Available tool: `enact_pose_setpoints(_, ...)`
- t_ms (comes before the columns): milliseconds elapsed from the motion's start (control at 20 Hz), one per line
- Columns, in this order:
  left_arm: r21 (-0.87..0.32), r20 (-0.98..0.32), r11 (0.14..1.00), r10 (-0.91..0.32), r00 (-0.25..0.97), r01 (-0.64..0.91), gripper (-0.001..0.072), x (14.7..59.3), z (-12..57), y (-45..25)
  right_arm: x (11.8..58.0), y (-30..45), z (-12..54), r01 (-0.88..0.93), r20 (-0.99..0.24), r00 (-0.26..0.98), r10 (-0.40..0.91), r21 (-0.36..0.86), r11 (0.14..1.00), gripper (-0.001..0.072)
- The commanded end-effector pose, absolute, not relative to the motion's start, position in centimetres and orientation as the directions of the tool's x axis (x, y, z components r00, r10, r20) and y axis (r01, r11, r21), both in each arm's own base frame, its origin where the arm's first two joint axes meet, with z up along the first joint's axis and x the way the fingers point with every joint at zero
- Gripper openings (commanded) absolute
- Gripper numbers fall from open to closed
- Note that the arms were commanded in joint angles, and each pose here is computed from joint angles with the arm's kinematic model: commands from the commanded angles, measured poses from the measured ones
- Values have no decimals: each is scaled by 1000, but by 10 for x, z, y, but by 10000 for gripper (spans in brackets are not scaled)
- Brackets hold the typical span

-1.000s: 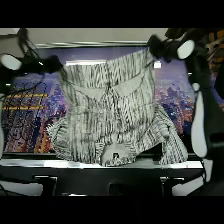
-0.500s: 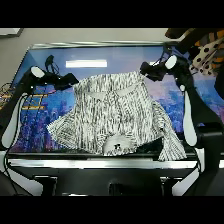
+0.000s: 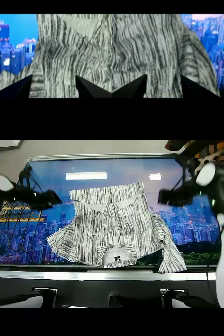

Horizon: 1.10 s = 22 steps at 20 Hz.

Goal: Fold the clothes and pants, and hang the long-sleeved shirts on hangers.

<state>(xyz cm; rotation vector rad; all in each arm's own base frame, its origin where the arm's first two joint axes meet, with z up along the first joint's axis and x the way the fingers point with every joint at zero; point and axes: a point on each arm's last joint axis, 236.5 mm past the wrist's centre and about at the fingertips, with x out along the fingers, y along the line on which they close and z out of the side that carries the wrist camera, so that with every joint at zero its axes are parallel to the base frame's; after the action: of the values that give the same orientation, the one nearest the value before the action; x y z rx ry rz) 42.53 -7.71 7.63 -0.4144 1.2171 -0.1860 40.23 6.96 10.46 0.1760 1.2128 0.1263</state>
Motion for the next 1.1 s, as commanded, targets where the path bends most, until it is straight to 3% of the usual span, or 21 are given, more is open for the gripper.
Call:
enact_pose_setpoints(0, -389, -901, 915, -355, 249, -105, 606, 352, 47, -99, 308, 108, 48, 5, -949, 232, 215, 222, 975, 495)
enact_pose_setpoints(150, -388, -915, 914, -366, 170, -116, 606, 310, 21, -125, 244, 144, -13, 10, -968, 124, 219, 222, 975, 501)
enact_pose_setpoints(300, -380, -922, 922, -372, 111, -69, 606, 291, 10, -148, 210, 178, -42, -112, -971, 76, 227, 218, 969, 501)
enact_pose_setpoints(650, -387, -919, 921, -381, 104, -48, 606, 285, 10, -166, 221, 206, -87, -104, -977, 103, 184, 174, 979, 480)
enact_pose_setpoints(700, -387, -919, 921, -381, 99, -45, 606, 284, 10, -167, 226, 206, -94, -88, -979, 108, 172, 163, 983, 419)
enact_pose_setpoints(750, -386, -920, 922, -381, 96, -38, 605, 283, 10, -169, 227, 203, -100, -88, -983, 105, 153, 144, 986, 213)
enact_pose_setpoints(800, -386, -920, 922, -382, 91, -26, 605, 281, 10, -173, 226, 198, -102, -91, -986, 100, 131, 122, 988, 69)
enact_pose_setpoints(850, -385, -920, 923, -383, 79, -6, 606, 277, 9, -179, 226, 190, -100, -80, -991, 96, 95, 88, 993, 31)
enact_pose_setpoints(1050, -384, -921, 920, -387, 34, 75, 605, 258, -5, -226, 227, 160, -74, -51, -993, 118, -18, -25, 998, 30)
